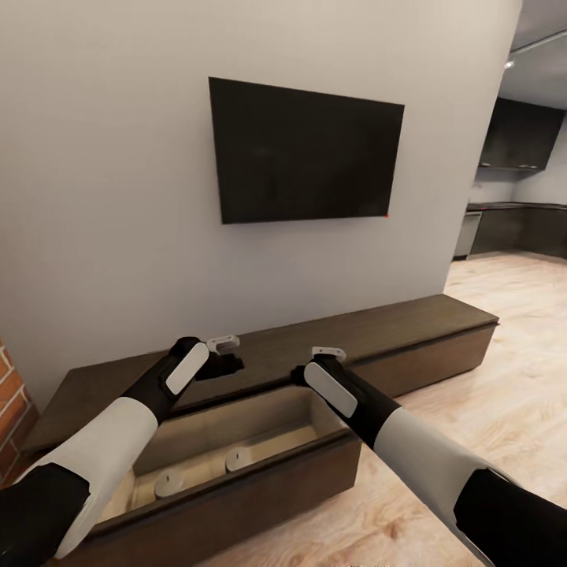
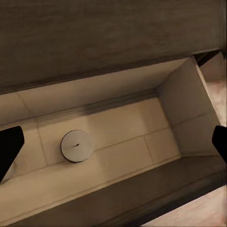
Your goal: Place each of the two pumpkins and all three candles from the living room inside a cabinet in the living room (use any cabinet), then make sure every cabinet is closed, and position the cauldron so it is next to a table in the living room.
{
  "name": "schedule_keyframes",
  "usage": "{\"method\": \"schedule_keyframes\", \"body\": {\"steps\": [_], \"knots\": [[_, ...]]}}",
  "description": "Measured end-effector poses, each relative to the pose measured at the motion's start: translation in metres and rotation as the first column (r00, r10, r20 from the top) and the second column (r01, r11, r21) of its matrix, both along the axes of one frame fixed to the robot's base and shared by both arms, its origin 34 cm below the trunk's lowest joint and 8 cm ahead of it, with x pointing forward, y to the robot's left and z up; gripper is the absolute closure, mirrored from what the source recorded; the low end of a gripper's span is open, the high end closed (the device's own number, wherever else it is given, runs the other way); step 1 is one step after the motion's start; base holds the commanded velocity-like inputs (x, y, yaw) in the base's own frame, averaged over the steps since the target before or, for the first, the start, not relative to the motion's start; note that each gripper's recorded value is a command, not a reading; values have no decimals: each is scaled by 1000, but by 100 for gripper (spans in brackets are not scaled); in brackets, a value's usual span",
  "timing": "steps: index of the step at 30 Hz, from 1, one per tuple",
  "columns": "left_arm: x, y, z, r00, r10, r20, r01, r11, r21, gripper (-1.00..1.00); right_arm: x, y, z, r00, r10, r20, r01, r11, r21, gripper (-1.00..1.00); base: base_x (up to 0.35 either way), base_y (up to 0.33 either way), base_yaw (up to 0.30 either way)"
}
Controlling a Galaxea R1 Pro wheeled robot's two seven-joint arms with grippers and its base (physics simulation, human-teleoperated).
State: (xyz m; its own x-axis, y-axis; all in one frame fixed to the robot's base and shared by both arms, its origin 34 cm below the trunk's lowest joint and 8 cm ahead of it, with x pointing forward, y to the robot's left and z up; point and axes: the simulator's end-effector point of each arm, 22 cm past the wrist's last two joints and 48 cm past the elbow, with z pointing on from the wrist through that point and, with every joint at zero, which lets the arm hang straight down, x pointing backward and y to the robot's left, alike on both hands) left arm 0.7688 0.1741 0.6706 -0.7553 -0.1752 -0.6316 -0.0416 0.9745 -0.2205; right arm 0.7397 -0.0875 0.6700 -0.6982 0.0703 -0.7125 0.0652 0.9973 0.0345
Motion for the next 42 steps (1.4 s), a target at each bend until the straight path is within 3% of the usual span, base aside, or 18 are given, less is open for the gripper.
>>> {"method": "schedule_keyframes", "body": {"steps": [30,42], "knots": [[1,0,20,999,-3,39,3,1000,8,-100,-2,-1,11,1000,-16,21,16,1000,19,-100,10,-16,-273],[2,12,31,998,7,62,-8,1000,19,-100,-2,-2,17,999,-25,38,24,999,25,-100,48,-70,-269]]}}
